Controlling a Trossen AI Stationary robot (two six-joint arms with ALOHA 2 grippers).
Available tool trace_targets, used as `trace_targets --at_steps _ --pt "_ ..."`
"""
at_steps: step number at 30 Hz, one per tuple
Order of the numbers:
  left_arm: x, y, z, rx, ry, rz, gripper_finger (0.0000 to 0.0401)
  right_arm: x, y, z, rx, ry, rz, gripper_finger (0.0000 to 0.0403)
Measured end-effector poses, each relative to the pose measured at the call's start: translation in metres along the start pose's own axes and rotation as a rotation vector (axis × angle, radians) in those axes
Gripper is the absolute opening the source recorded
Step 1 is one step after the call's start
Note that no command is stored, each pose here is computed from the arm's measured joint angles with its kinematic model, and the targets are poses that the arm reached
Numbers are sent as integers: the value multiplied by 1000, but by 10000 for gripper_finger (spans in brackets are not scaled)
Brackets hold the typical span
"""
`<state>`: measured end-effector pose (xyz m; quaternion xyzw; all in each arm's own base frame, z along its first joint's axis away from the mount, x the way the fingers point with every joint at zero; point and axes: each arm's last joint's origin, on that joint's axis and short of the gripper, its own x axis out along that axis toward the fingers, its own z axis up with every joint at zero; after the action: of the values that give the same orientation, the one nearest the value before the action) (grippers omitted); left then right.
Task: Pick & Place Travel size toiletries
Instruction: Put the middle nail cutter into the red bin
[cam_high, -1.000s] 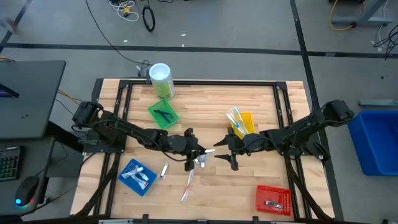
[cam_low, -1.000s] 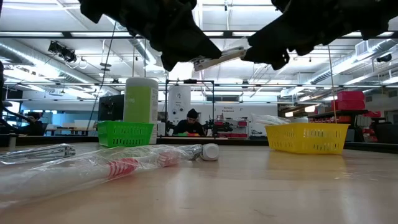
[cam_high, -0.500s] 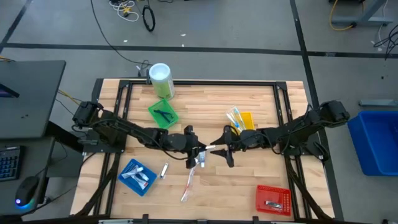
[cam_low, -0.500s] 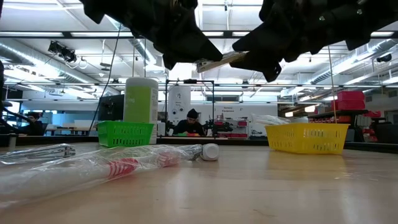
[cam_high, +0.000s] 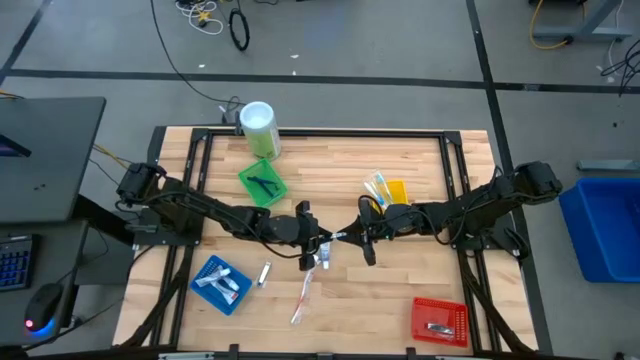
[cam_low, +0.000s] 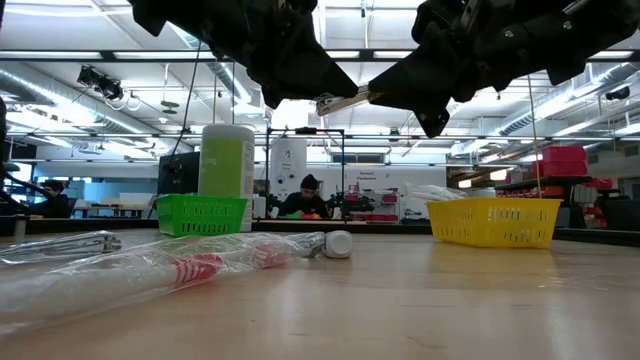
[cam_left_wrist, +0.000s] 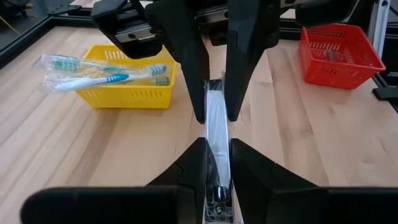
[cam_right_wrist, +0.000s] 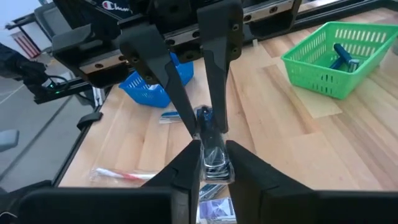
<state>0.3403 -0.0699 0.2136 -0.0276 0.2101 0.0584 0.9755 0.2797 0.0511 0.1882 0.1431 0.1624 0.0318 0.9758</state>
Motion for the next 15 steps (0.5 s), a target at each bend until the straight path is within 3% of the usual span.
trace_targets --at_steps 7,15 --pt "0 0 0 -1 -1 5 79 0 0 -1 1 15 22 67" --pt "0 0 0 -6 1 -20 135 -4 1 -3 -3 74 57 65"
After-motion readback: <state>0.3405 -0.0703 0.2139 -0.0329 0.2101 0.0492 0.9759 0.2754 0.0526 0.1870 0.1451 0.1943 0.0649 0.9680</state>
